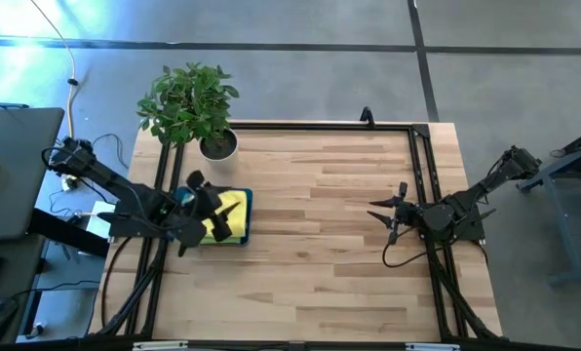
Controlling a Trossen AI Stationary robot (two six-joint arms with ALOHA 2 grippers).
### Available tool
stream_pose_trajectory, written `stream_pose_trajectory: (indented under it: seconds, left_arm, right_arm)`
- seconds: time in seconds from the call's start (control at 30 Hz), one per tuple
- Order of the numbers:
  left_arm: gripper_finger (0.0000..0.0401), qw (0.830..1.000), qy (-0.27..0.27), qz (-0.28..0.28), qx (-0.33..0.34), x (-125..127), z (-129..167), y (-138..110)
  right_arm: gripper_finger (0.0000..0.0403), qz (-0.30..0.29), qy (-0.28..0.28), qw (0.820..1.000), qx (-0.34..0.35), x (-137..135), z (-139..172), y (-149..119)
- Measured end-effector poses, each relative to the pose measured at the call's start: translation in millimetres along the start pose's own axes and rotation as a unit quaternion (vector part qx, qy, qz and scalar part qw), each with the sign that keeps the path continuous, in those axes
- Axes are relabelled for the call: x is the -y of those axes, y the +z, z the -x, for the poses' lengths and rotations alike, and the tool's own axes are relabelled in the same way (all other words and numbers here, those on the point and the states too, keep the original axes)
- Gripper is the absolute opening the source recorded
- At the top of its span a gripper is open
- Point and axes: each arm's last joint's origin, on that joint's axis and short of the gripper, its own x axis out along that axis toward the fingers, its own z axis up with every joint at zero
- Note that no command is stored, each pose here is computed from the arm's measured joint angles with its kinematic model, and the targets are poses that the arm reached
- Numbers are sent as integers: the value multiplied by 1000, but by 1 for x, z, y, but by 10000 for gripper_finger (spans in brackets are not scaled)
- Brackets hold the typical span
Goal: Fold microfiber towels
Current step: Return to Home Position
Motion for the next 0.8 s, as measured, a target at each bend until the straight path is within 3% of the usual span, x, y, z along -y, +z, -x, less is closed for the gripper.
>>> stream_pose_trajectory:
  seconds: [0.3, 0.57, 0.8]
  left_arm:
    - [202, 992, -89, 23, 87, 7, -41, -30]
    - [203, 982, -146, 68, 98, -29, -77, -42]
    - [203, 976, -144, 109, 126, -59, -65, -53]
  right_arm:
    - [116, 0, 0, 1000, 0, 0, 0, 0]
    - [116, 0, 0, 1000, 0, 0, 0, 0]
    - [116, 0, 0, 1000, 0, 0, 0, 0]
